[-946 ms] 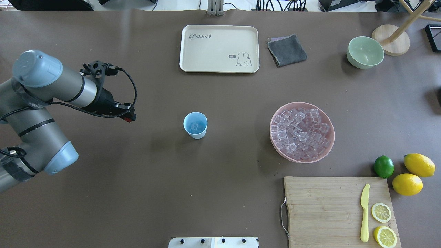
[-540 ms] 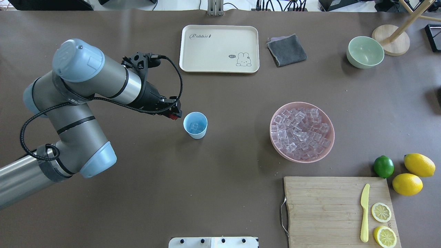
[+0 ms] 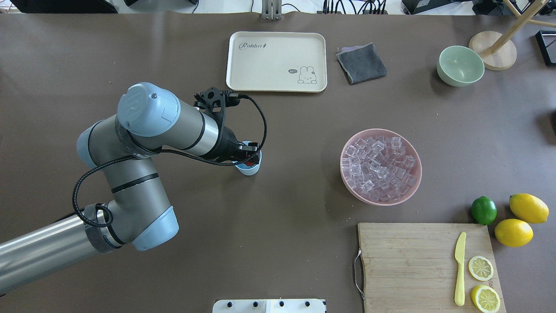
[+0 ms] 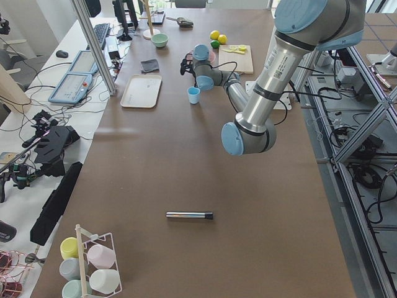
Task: Mash ice and strawberries in cup
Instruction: 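Carry the strawberry over the light-blue cup with the left gripper, then open the left gripper to drop the strawberry into the cup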
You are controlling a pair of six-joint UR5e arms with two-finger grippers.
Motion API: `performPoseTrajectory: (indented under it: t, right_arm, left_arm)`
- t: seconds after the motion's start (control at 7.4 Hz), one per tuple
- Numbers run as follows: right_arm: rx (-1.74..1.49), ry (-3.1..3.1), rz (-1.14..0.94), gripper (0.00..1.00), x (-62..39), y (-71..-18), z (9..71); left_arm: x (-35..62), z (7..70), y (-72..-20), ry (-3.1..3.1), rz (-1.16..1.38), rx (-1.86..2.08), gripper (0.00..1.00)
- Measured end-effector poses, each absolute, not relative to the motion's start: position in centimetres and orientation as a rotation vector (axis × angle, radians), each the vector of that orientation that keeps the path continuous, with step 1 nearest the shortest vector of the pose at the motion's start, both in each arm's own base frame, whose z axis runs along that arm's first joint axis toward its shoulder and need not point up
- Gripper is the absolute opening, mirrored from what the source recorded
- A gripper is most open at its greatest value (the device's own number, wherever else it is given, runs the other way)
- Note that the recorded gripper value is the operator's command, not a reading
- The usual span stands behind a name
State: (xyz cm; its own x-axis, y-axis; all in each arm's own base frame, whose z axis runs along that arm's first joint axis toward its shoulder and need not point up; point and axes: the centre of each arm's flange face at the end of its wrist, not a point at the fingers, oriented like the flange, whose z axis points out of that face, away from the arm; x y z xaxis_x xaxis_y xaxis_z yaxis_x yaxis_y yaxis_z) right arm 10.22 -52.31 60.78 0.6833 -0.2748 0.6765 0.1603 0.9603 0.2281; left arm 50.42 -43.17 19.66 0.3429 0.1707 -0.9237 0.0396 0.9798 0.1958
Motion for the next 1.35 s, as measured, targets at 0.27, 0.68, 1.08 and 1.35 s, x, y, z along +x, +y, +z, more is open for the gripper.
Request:
performPoseTrajectory:
  t: [0.27, 0.68, 1.08, 1.35]
  right_arm:
    - [0.155, -0.781, -0.248, 1.0, 10.5, -52.0, 61.1]
    - [0.16, -0.781, -0.261, 1.0, 10.5, -52.0, 61.1]
    - [0.159, -0.782, -0.259, 1.0, 10.7, -51.9, 61.1]
    - [0.161, -0.782, -0.259, 1.0, 10.7, -52.0, 61.0]
  left_arm:
    - [49.7, 19.9, -44.3, 1.208, 0.067, 0.209, 0.0]
    - [49.6, 20.5, -44.9, 1.198, 0.054, 0.215, 0.0]
    - [49.8, 21.0, -45.2, 1.181, 0.028, 0.236, 0.31]
    - [49.8, 20.9, -45.4, 1.177, -0.028, 0.238, 0.98]
